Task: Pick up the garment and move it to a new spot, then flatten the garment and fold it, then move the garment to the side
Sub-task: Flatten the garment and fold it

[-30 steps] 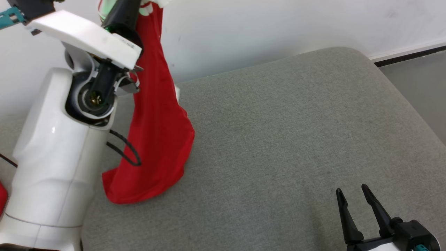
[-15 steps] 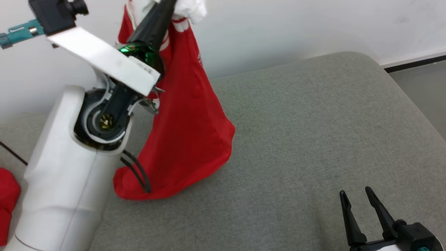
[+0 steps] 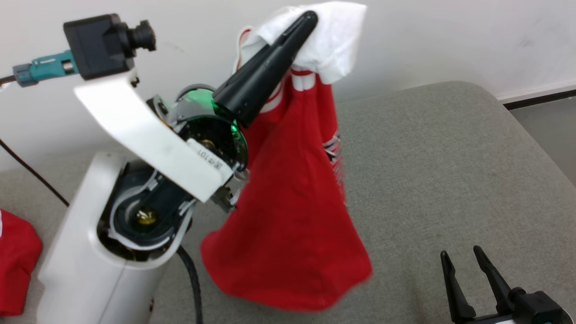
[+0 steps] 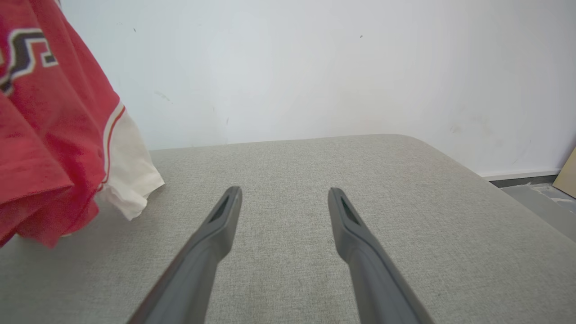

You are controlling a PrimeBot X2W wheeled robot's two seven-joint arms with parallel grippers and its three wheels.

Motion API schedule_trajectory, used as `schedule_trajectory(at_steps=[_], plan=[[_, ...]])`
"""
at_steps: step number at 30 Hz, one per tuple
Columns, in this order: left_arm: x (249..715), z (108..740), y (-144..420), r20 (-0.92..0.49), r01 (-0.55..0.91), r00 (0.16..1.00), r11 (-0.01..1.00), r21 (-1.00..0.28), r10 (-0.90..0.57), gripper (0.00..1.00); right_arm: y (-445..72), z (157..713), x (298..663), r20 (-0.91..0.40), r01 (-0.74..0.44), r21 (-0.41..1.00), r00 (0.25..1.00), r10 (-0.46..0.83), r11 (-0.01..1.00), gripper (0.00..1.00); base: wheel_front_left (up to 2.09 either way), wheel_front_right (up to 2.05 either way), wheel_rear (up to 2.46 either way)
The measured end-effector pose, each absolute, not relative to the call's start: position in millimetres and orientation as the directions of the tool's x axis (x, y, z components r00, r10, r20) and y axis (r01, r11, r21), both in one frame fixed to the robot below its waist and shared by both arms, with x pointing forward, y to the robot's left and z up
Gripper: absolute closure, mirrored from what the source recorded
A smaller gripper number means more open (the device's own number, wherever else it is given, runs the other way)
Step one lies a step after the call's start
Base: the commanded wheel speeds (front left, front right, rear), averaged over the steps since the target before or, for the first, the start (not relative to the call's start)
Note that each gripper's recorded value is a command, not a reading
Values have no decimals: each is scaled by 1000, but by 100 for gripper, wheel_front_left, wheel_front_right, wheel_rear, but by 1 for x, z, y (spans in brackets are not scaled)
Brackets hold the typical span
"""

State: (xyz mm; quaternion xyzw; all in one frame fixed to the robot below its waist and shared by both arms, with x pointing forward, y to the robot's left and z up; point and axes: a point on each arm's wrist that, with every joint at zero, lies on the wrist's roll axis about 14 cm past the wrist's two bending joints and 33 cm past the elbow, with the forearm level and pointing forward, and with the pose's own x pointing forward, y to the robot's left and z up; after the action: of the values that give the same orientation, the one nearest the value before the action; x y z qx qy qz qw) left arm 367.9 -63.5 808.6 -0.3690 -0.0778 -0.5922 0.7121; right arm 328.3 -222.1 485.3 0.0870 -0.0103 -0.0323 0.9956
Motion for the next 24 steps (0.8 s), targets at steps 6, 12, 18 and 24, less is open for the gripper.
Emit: schedule_trajectory(at_steps=[6, 12, 18, 24], plan=[[348, 817, -68, 562, 890, 222, -70, -451, -797, 100, -223, 484, 328, 10, 67, 173, 998, -69, 983, 0, 0, 0, 0], [393, 770, -85, 427, 835, 332, 51, -548, -841, 100, -227, 482, 329, 1, 85, 172, 996, -87, 981, 0, 0, 0, 0], [458, 699, -94, 239, 741, 481, 244, -626, -844, 100, -236, 479, 329, -13, 125, 178, 992, -124, 976, 0, 0, 0, 0], [527, 659, -81, 149, 665, 632, 432, -610, -761, 100, -243, 469, 328, -50, 165, 180, 986, -159, 970, 0, 0, 0, 0]])
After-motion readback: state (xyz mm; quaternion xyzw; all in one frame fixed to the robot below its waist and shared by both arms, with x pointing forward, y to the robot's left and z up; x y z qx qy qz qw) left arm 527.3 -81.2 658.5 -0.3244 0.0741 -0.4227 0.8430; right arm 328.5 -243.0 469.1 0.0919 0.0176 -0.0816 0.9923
